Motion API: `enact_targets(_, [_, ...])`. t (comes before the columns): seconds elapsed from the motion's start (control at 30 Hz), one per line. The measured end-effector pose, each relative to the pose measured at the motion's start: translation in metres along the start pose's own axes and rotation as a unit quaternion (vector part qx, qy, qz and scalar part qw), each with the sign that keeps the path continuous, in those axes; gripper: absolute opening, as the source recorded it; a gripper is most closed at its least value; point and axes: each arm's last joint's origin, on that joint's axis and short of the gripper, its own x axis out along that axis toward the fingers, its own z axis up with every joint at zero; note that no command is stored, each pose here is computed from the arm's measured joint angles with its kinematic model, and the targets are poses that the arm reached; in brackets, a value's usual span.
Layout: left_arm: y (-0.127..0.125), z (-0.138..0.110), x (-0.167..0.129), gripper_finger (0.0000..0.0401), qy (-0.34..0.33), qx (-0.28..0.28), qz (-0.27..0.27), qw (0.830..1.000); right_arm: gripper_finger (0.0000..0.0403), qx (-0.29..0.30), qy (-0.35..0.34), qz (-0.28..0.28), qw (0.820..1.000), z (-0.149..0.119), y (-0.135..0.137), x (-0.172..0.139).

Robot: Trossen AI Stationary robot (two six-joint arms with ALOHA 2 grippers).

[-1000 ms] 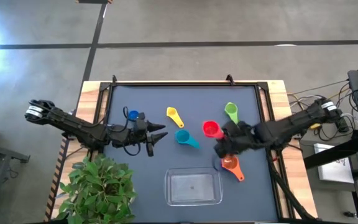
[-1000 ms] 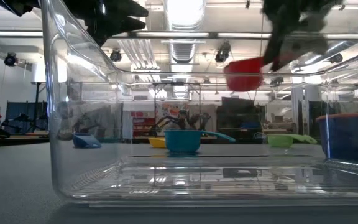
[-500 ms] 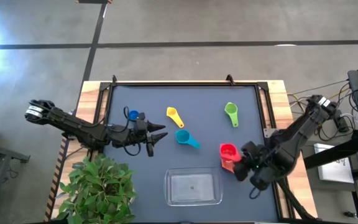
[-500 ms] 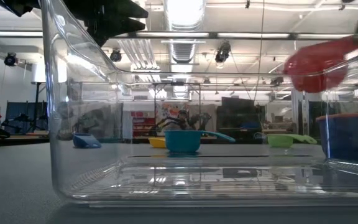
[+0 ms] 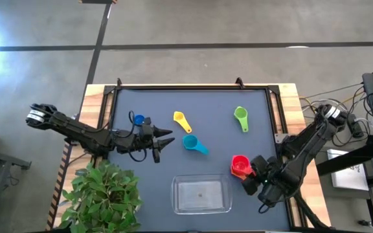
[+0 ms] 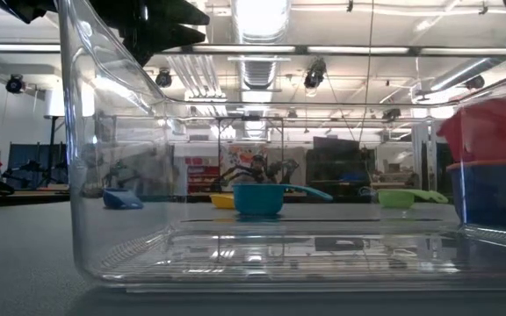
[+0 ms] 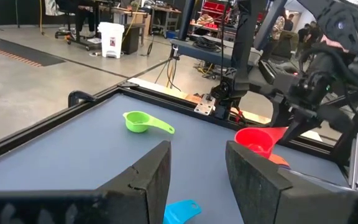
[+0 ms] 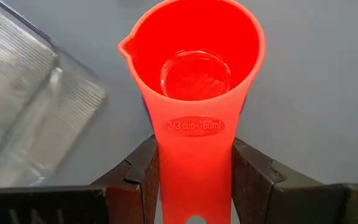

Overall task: Nest measuring cups in basket
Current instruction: Stack the red measuring cup on top of the orange measuring cup, then move the stacked measuring cup to the top center of the table

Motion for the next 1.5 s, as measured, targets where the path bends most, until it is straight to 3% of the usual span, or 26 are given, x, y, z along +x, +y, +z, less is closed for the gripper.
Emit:
enact_targets(0.67, [0.0,0.0,0.0,0.0136,0.001,0.001,-0.002,1.0,0.0244,-0.009,0.03,-0.031,0.999,-0.008,0.005,0.011])
enact_targets(1.2, [0.0,0.0,0.0,0.0136,0.002,0.004,-0.004,1.0,0.0358,-0.01,0.028,-0.078,0.996,-0.015,0.018,0.044])
enact_targets(1.5, [0.0,0.0,0.0,0.0136,0.003,0.004,-0.003,1.0,0.0347,0.02,0.036,-0.075,0.996,-0.011,0.02,0.046])
